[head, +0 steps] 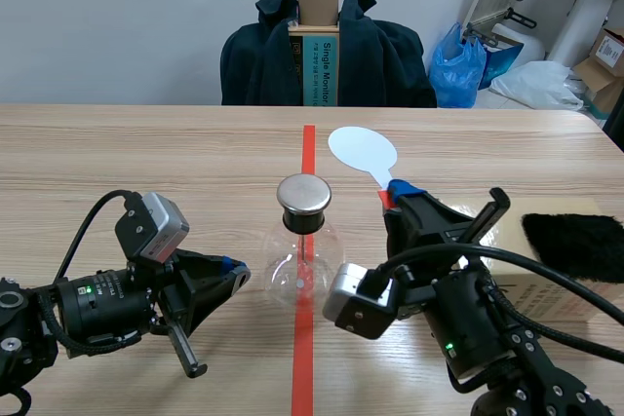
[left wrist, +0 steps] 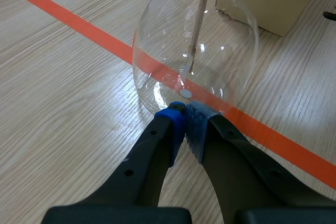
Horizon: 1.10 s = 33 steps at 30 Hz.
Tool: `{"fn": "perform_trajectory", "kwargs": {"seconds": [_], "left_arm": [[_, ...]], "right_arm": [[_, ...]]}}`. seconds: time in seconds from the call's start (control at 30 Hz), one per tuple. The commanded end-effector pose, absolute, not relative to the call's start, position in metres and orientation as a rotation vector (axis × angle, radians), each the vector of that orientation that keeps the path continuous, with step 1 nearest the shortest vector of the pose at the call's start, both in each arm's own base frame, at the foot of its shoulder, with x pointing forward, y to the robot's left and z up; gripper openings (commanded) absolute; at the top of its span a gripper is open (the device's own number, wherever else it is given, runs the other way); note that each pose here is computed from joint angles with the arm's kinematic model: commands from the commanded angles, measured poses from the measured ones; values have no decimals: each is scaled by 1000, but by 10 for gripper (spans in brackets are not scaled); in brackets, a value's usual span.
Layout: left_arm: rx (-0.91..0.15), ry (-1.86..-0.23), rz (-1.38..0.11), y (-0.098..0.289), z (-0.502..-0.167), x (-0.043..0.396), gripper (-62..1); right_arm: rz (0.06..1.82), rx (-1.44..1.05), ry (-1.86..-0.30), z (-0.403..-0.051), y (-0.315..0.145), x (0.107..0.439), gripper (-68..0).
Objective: Do the electroscope experiment.
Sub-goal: 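Bring the plate to the electroscope and point at the metal foil, then move the plate toward and away from the electroscope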
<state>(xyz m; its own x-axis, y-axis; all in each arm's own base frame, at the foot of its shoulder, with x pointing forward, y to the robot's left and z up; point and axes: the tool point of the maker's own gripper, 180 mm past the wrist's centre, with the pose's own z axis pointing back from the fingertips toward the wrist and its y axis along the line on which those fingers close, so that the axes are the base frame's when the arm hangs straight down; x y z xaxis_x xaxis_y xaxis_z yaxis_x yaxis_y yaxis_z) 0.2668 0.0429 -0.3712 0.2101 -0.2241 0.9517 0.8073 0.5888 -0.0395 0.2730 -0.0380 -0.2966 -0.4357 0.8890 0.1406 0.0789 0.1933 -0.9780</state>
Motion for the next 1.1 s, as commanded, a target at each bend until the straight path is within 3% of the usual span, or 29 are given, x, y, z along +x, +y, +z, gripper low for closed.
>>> {"fn": "perform_trajectory", "kwargs": {"seconds": [0.0,0.57,1.07], "left_arm": [[-641,-1188,-781,38,-359,271,-579],[-641,-1188,-781,38,-359,271,-579],[-641,-1187,-781,38,-359,271,-579]], "right_arm": [[1309,-981,-1766,-280,-39,273,-668],[1493,-839,-1961,-277,0,247,-668],[1519,-819,-1975,-278,5,242,-668]]}}
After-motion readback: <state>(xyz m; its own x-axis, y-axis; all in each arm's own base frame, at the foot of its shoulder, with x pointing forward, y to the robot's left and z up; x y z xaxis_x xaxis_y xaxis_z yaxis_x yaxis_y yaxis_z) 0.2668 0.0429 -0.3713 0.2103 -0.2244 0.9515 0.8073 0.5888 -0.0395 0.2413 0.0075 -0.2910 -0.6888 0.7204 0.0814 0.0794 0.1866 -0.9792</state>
